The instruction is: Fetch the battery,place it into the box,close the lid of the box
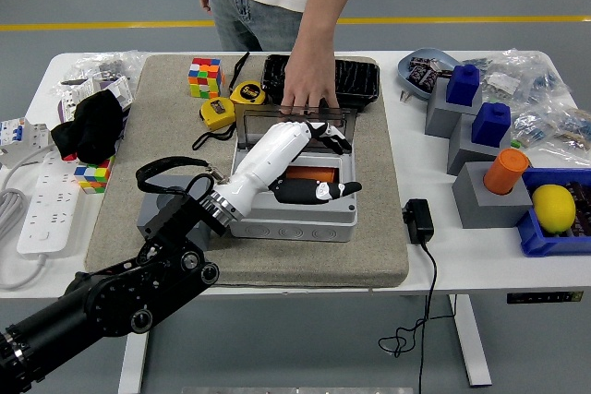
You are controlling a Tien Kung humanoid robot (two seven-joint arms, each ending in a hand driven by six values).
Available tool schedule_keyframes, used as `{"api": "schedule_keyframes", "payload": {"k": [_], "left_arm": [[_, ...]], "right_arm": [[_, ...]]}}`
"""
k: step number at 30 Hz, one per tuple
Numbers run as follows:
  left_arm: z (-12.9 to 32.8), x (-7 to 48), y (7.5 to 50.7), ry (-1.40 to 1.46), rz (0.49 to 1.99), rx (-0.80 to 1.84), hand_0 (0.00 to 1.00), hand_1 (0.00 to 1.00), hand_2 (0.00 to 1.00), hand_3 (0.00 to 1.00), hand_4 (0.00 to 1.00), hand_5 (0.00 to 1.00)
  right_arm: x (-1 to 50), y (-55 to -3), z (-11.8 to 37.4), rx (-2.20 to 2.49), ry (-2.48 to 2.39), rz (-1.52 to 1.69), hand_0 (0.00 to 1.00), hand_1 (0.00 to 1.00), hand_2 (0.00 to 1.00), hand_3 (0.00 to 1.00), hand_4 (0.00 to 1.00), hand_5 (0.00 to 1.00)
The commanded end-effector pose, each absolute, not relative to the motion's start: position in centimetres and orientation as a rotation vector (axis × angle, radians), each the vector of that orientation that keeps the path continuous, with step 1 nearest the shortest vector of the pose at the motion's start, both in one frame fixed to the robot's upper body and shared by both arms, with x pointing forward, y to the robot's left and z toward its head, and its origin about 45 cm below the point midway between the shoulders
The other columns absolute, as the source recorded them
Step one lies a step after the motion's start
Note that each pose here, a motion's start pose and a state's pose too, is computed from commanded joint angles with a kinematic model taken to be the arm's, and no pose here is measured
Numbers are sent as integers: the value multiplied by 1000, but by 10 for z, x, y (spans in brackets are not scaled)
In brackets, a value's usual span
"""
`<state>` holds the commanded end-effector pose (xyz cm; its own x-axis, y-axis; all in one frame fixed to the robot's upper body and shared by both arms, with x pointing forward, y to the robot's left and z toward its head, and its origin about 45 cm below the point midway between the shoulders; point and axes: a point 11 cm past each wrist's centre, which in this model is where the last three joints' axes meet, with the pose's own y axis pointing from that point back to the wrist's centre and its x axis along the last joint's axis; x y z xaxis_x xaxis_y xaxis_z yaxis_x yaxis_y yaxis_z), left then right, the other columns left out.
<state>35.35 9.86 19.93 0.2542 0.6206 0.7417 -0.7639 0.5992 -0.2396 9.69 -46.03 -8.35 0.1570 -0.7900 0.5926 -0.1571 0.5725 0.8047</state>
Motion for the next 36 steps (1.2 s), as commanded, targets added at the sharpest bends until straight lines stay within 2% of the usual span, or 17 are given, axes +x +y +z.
{"api": "schedule_keyframes", "payload": {"k": [3, 4, 10, 11, 16, 17, 22, 23, 28, 29, 36], "left_arm": [[212, 347, 95, -924, 943, 128, 347, 257, 332, 474, 965, 650], [215, 345, 94, -925, 942, 114, 287, 155, 220, 372, 967, 654], [245, 338, 88, -935, 973, -23, 287, 155, 220, 372, 967, 654], [250, 338, 88, -944, 987, -51, 363, 340, 350, 422, 969, 668], [262, 344, 90, -1002, 1020, -76, 363, 340, 350, 422, 969, 668], [262, 348, 91, -1014, 1019, -54, 672, 677, 622, 574, 970, 671], [253, 366, 96, -1056, 992, 111, 672, 677, 622, 574, 970, 671], [250, 369, 98, -1066, 983, 149, 998, 998, 964, 871, 998, 901], [235, 381, 107, -1053, 940, 323, 998, 998, 964, 871, 998, 901], [234, 382, 109, -1052, 936, 343, 998, 998, 998, 998, 998, 998], [230, 385, 112, -1074, 939, 423, 998, 998, 998, 998, 998, 998]], "right_arm": [[96, -460, -84, 892, -1367, -555, 815, 783, 743, 749, 981, 654], [96, -460, -84, 892, -1367, -555, 814, 783, 742, 750, 981, 654], [97, -460, -84, 895, -1368, -556, 814, 783, 742, 750, 981, 654], [97, -459, -84, 895, -1368, -556, 813, 783, 743, 751, 981, 655], [97, -459, -84, 896, -1367, -556, 813, 783, 743, 751, 981, 655], [97, -459, -84, 896, -1367, -556, 814, 783, 742, 747, 980, 655], [97, -460, -84, 895, -1366, -555, 814, 783, 742, 747, 980, 655], [97, -460, -84, 896, -1366, -555, 814, 781, 742, 749, 980, 655], [97, -459, -84, 897, -1365, -559, 814, 781, 742, 749, 980, 655], [96, -459, -84, 897, -1364, -559, 813, 782, 742, 750, 980, 655], [96, -459, -84, 898, -1361, -556, 814, 781, 741, 748, 981, 655]]}}
